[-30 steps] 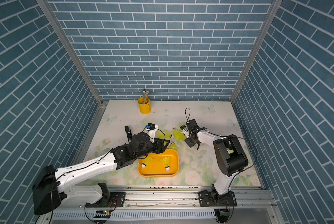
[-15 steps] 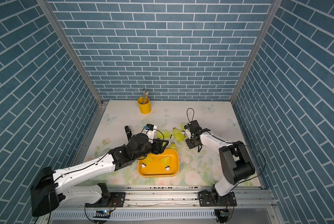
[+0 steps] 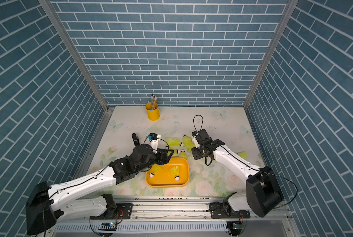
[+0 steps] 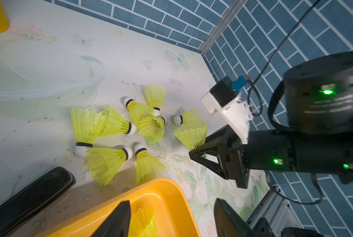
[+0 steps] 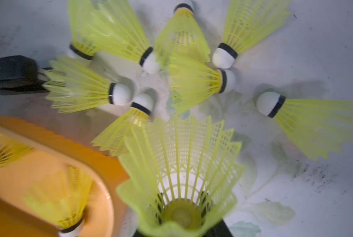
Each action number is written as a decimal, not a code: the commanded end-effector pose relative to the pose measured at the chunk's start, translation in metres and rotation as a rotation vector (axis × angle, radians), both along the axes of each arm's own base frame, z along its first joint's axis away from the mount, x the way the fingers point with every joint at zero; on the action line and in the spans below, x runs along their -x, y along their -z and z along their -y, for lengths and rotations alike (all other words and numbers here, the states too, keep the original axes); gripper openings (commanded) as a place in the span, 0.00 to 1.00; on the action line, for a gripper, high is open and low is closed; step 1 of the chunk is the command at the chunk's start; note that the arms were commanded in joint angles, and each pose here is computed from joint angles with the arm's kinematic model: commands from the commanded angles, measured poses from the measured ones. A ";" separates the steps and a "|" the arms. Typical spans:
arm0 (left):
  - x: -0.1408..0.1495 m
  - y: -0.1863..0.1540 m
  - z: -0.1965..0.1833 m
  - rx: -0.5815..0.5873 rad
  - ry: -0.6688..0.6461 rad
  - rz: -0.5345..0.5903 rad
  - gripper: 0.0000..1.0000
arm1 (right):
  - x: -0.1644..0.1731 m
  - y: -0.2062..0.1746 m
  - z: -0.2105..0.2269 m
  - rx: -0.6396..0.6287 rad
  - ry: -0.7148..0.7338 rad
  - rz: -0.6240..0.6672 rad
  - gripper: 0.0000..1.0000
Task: Put the shuttlecocks into the storage box
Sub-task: Place the shuttlecock in the storage box.
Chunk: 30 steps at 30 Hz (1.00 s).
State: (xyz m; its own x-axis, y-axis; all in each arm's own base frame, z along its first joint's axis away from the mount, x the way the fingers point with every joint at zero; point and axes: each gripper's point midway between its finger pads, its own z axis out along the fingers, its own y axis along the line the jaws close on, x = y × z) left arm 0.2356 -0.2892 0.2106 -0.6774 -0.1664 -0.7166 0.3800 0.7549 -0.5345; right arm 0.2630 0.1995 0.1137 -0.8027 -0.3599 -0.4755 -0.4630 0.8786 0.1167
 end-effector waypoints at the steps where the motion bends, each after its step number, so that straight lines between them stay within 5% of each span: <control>1: 0.001 0.008 -0.018 -0.035 -0.054 -0.011 0.70 | 0.022 -0.018 -0.020 -0.089 0.027 -0.021 0.25; 15: 0.029 0.025 -0.084 -0.090 -0.176 -0.072 0.70 | 0.120 -0.027 -0.137 -0.333 -0.157 -0.141 0.25; 30: 0.044 0.035 -0.099 -0.080 -0.180 -0.120 0.69 | 0.136 0.019 -0.161 -0.374 -0.102 -0.271 0.25</control>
State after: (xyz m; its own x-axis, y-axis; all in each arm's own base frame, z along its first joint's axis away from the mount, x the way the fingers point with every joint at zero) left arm 0.1935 -0.1941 0.1820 -0.7138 -0.2421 -0.6572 0.1888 0.8371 -0.5134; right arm 0.1291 0.3530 0.0961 -0.8689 -0.3118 -0.3844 -0.4814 0.7128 0.5101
